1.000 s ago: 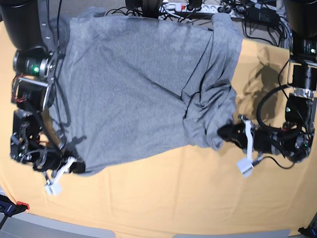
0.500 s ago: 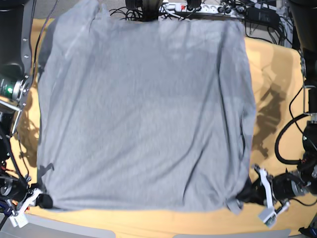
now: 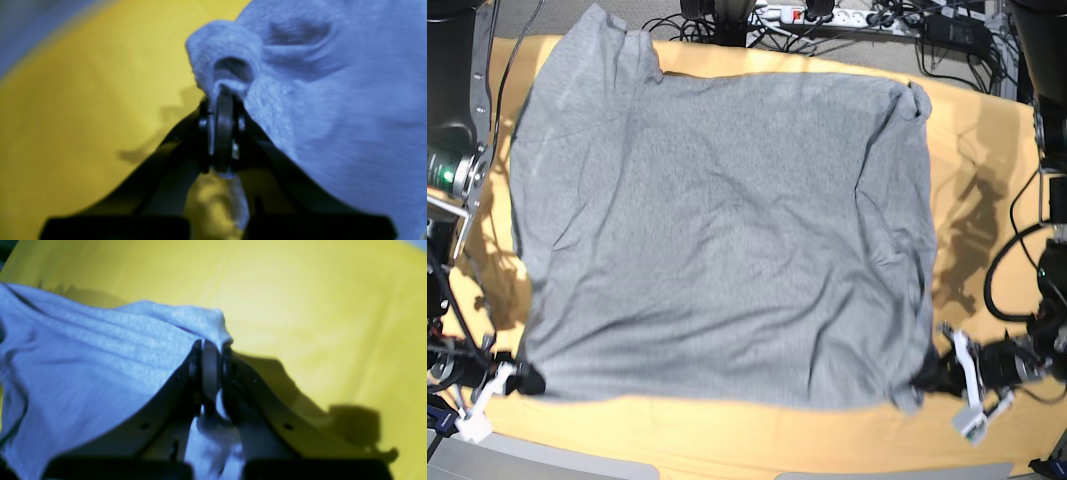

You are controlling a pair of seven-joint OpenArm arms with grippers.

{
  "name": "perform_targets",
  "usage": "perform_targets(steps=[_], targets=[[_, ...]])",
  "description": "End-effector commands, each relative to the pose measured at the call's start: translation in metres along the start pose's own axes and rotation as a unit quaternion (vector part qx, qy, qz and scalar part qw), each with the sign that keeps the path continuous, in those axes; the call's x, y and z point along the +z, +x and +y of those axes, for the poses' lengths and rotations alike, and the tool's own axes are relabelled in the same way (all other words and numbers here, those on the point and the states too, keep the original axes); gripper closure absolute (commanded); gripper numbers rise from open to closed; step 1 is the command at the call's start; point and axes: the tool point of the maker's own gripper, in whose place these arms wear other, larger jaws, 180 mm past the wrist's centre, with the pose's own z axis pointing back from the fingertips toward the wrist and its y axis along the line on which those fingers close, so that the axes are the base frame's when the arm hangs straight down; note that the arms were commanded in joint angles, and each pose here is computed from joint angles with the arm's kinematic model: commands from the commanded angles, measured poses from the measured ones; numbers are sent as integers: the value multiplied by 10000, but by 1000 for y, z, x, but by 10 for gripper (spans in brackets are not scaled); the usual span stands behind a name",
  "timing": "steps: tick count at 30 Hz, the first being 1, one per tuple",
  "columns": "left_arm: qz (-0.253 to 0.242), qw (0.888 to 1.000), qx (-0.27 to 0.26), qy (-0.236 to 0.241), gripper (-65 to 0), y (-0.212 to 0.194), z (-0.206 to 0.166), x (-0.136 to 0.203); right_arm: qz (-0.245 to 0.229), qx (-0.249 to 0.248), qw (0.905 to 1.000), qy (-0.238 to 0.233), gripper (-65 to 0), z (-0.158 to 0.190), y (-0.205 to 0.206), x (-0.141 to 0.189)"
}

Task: Layout the t-shirt on the table in an organized manner, then fold the t-shirt properly
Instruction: 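Lift the hem with both grippers and fold it toward the collar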

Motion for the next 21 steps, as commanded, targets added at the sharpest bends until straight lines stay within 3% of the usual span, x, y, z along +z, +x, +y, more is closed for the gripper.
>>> perform_targets(steps=[1, 6, 9, 14, 21], targets=[[-116, 9999, 17, -79, 0, 9, -1, 9, -244, 81, 9997, 4, 0, 0, 20, 12], [455, 9897, 553, -1239, 0, -29, -48, 5, 369, -243, 9982, 412, 0, 10, -29, 4], [5, 9801, 792, -1823, 0, -15, -69, 8, 711, -346, 9941, 741, 0, 22, -52, 4], [-44, 9791, 811, -1864, 0, -13, -70, 10, 638, 32, 9945, 830, 0, 38, -63, 12], [91, 9766, 954, -1925, 0, -30, -75, 6, 1234, 943, 9878, 53, 0, 30, -108, 39]])
